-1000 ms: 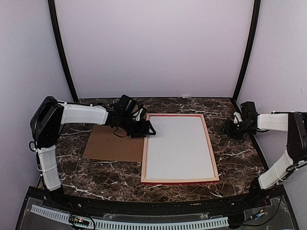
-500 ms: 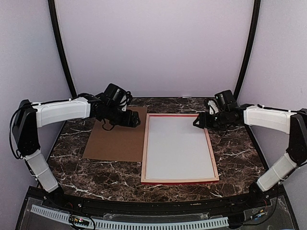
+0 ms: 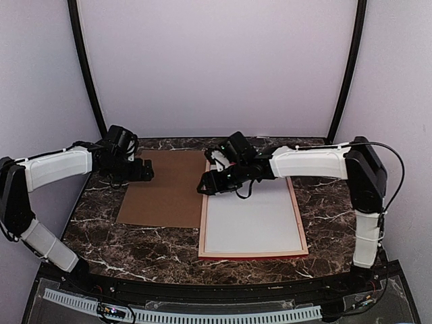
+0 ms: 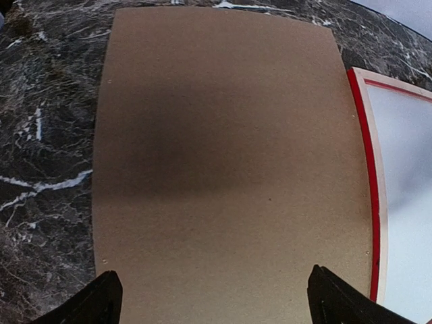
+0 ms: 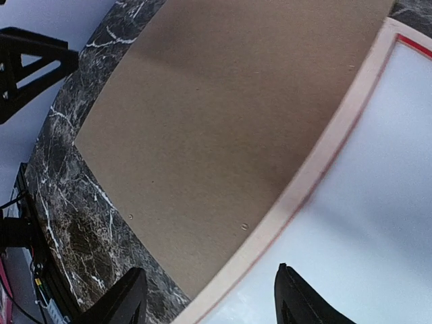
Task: Put the photo into the frame
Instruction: Move the frame body to the center of the board.
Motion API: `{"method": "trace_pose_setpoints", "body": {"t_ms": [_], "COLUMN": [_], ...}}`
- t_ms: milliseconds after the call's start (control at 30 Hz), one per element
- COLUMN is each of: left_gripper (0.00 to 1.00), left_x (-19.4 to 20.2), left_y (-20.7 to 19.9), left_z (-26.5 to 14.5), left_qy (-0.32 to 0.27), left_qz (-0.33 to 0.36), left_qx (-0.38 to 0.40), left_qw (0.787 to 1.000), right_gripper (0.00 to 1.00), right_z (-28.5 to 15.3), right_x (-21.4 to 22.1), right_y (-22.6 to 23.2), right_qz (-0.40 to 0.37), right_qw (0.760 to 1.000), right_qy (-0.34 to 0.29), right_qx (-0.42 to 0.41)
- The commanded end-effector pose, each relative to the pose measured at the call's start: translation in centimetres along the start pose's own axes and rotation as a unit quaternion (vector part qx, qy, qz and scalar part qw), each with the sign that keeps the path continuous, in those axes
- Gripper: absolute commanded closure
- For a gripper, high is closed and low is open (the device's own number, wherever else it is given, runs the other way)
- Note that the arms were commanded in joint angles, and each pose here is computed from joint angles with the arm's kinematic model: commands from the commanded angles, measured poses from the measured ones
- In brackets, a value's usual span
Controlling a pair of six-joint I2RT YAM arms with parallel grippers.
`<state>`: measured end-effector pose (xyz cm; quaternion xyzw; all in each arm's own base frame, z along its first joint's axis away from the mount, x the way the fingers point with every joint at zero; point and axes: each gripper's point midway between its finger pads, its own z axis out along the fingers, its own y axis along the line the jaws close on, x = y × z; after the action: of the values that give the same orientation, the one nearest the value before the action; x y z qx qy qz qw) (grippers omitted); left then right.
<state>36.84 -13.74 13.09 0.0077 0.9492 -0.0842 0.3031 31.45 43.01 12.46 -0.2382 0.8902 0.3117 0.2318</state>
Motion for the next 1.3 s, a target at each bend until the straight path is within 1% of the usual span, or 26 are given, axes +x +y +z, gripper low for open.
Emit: {"method": "trace_pose_setpoints", "body": {"t_ms": [0,67,200,300,400,533,667,900,1067,1100,1200,1267], "left_gripper": [0.01,0.01,0.01,0.01,0.01,0.01,0.01,0.01,0.01,0.01,0.01,0.01], "left_x": [-0.7,-0.5,0.4,0.6,0.7,0.5,0.7,0.9,0.4,0.0,0.3,0.2], "left_y": [1.2,1.7,3.3,3.7,4.4,4.9,5.4,6.6,7.4,7.2,7.0,6.8], "left_z": [-1.6,-1.6,-1.3,-1.2,-0.9,-0.2,1.1,2.9,3.9,4.0,5.3,5.7], "left_qy": [-0.04,-0.044,-0.047,-0.053,-0.06,-0.061,-0.05,-0.037,-0.027,-0.026,-0.003,0.002], "left_qz": [-0.025,-0.041,-0.075,-0.1,-0.118,-0.127,-0.136,-0.142,-0.133,-0.133,-0.132,-0.131], "left_qx": [0.012,0.015,0.015,0.03,0.036,0.037,0.037,0.032,0.026,0.036,0.05,0.059], "left_qw": [0.999,0.998,0.996,0.993,0.991,0.989,0.989,0.989,0.99,0.99,0.99,0.99], "right_gripper": [0.35,0.35,0.35,0.35,0.36,0.36,0.36,0.36,0.36,0.35,0.35,0.35], "right_z": [3.8,5.4,8.2,9.6,10.1,9.9,9.3,7.4,6.9,6.8,6.4,5.9], "right_x": [0.5,0.7,1.3,2.2,2.8,3.2,3.5,3.8,3.0,2.6,1.7,1.1], "right_y": [4.1,5.2,5.7,4.9,3.9,1.7,-0.8,-5.0,-5.4,-5.3,-5.3,-5.3], "right_qz": [-0.018,-0.021,-0.015,-0.005,0.001,0.013,0.023,0.029,0.035,0.034,0.032,0.029], "right_qw": [0.999,0.998,0.997,0.997,0.997,0.996,0.994,0.989,0.991,0.991,0.992,0.993], "right_qy": [0.024,0.034,0.056,0.073,0.082,0.084,0.088,0.089,0.078,0.073,0.055,0.042], "right_qx": [-0.032,-0.041,-0.041,-0.032,-0.013,0.02,0.054,0.111,0.104,0.103,0.106,0.107]}}
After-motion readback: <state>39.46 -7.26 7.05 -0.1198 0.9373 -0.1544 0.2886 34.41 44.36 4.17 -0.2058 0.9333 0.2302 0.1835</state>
